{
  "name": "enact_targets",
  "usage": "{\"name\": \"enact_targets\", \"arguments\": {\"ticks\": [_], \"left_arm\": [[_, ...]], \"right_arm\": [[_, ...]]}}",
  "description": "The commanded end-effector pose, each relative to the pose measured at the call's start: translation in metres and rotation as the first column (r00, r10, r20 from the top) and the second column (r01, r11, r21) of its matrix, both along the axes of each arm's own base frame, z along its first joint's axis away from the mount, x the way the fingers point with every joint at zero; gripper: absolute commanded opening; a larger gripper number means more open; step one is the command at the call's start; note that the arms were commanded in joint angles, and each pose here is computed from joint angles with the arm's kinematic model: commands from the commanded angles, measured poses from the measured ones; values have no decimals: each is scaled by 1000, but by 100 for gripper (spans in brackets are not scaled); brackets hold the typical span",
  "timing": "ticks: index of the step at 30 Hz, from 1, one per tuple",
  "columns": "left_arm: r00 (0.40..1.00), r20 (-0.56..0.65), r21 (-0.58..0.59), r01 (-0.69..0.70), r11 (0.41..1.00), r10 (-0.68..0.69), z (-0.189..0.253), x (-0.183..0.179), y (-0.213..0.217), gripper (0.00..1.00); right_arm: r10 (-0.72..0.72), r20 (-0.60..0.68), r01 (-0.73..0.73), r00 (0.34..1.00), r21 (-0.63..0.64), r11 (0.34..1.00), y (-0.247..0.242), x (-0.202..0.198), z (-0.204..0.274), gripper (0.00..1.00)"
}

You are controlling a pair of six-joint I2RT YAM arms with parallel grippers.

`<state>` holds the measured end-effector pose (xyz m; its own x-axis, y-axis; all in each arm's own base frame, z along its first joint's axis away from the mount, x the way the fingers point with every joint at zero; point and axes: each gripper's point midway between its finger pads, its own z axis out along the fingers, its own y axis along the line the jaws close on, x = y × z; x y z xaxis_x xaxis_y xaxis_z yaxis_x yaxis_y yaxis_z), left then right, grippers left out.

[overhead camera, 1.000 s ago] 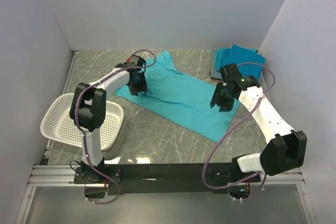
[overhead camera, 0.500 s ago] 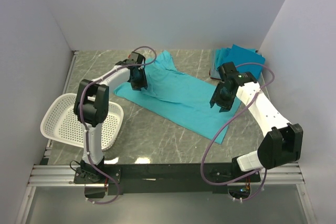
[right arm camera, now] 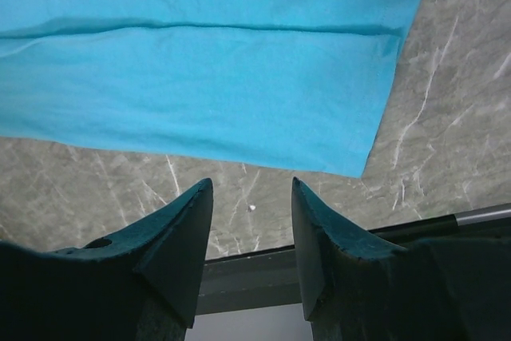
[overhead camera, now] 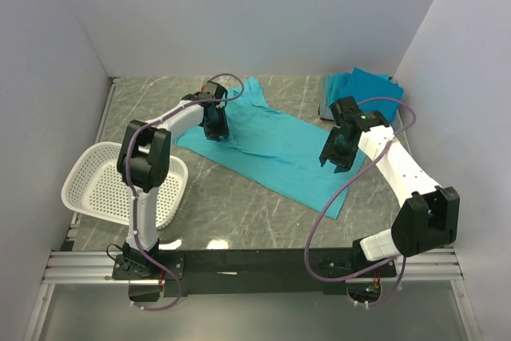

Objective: Fold and stack the t-shirts
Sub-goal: Fold the tshirt

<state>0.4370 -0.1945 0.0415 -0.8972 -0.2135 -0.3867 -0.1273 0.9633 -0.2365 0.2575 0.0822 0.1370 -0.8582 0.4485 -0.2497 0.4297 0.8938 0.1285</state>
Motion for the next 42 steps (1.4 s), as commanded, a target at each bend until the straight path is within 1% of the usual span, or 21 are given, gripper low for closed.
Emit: {"name": "enact_targets", "arguments": {"ticks": [1, 4, 5, 8, 13, 18, 19, 20, 21, 22, 25, 30, 33, 42], "left_arm": [[1000, 7, 33, -23, 999, 23, 6, -4, 1, 38], [999, 30, 53, -46, 998, 44, 13, -8, 7, 39], [998, 33, 65, -56, 996, 54, 12, -9, 10, 41], [997, 26, 98, -78, 992, 76, 7, -15, 19, 44], [996, 29, 76, -85, 994, 83, 5, -17, 16, 44], [997, 21, 53, -76, 996, 75, 2, -16, 9, 36], [998, 15, 39, -67, 997, 67, 0, -17, 5, 32], [998, 19, 30, -66, 997, 65, 2, -15, 4, 23], [998, 19, 24, -63, 998, 63, 2, -14, 2, 18], [998, 21, 15, -56, 998, 56, 3, -12, -1, 10], [998, 26, 3, -52, 999, 52, 4, -6, -6, 0], [997, 78, -53, -17, 998, 22, 24, 15, -27, 0], [996, 87, -79, 7, 997, 0, 29, 25, -39, 0], [994, 82, -151, 86, 985, -74, 22, 37, -72, 0]], "right_arm": [[-2, 38, 2, 999, 0, 1000, -3, 1, 5, 51], [4, 38, -4, 999, -1, 1000, -3, 0, 3, 51], [7, 39, -7, 999, 5, 1000, -2, 1, 3, 51], [9, 37, -9, 999, 10, 1000, -1, -1, 1, 51], [13, 32, -14, 999, 14, 1000, -1, -5, -2, 51], [14, 33, -14, 999, 9, 1000, -2, -6, -2, 51], [12, 36, -13, 999, 11, 1000, -2, -6, -2, 51], [14, 38, -14, 999, 10, 1000, -2, -6, -1, 51], [14, 41, -14, 999, 11, 1000, -2, -5, 0, 51], [12, 38, -12, 999, 9, 1000, -2, -6, -1, 51], [8, 43, -8, 999, 2, 1000, -4, -5, 1, 51], [-4, 31, 5, 999, -25, 1000, -9, -5, -4, 51], [-7, 16, 8, 1000, -31, 1000, -10, -6, -11, 51], [-4, -11, 4, 1000, -33, 999, -10, -7, -24, 51]]}}
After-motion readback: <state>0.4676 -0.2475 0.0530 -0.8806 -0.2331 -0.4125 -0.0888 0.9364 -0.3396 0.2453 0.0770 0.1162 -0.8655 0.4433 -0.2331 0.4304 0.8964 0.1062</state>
